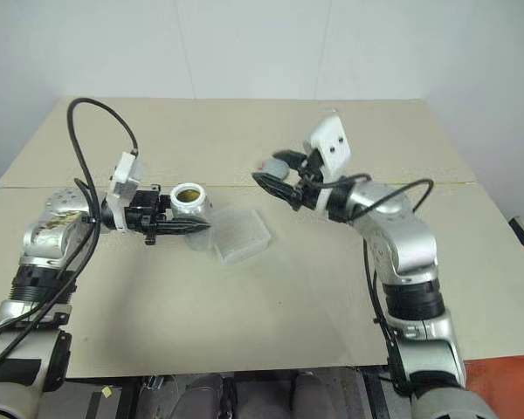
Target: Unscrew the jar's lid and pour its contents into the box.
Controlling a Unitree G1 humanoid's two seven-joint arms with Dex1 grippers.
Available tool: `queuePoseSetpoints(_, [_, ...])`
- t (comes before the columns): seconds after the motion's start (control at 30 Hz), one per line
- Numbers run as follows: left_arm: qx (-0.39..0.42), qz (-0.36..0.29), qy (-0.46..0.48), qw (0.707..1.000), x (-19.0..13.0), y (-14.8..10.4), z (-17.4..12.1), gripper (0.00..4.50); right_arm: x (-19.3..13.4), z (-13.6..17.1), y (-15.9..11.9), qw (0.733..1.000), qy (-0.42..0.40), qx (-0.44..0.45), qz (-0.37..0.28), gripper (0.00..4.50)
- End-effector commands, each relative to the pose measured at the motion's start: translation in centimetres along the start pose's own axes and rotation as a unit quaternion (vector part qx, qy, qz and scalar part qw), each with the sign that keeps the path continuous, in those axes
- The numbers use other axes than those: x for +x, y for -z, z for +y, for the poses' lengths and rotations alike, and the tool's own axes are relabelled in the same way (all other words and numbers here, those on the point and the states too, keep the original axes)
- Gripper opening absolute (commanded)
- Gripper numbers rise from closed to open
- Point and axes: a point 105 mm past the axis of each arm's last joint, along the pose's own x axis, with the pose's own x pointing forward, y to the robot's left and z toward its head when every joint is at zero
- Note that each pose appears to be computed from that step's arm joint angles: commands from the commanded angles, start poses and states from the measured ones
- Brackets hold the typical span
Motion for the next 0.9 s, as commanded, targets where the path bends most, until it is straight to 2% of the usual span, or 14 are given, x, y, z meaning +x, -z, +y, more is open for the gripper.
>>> queuePoseSetpoints(0.03, [0.046,-0.029,-0.064,0.997,-0.5,-2.2,1.7,1.94,-2.3,-2.2,2.5,0.993,0.110,0.012,0.032,2.79])
queuePoseSetpoints(0.13, [0.052,-0.041,-0.108,0.992,-0.3,-2.6,2.8,1.94,-3.8,-3.2,6.3,0.979,0.183,0.034,0.083,2.79])
queuePoseSetpoints(0.27, [0.053,-0.051,-0.144,0.987,0.1,-2.7,3.7,1.94,-4.7,-4.4,10.0,0.956,0.259,0.043,0.132,2.79])
queuePoseSetpoints(0.43, [0.052,-0.058,-0.168,0.983,0.6,-2.8,4.2,1.94,-5.3,-5.3,13.4,0.932,0.318,0.068,0.163,2.79])
queuePoseSetpoints(0.5, [0.051,-0.058,-0.171,0.982,0.6,-2.8,4.2,1.94,-5.3,-5.0,13.6,0.933,0.311,0.063,0.170,3.51])
queuePoseSetpoints(0.6, [0.052,-0.051,-0.172,0.982,0.7,-2.6,4.2,1.94,-5.4,-4.2,12.7,0.945,0.275,0.052,0.169,4.39])
queuePoseSetpoints(0.73, [0.067,-0.036,-0.175,0.982,0.6,-2.5,4.4,1.94,-5.9,-2.9,8.5,0.970,0.192,0.020,0.146,4.46])
queuePoseSetpoints(0.87, [0.100,-0.014,-0.180,0.979,1.0,-2.3,5.0,1.94,-6.5,-2.3,5.1,0.983,0.122,-0.005,0.139,4.46])
queuePoseSetpoints(0.9, [0.120,-0.005,-0.179,0.976,1.4,-2.3,5.1,1.94,-6.5,-1.8,3.9,0.988,0.078,0.006,0.134,4.46])
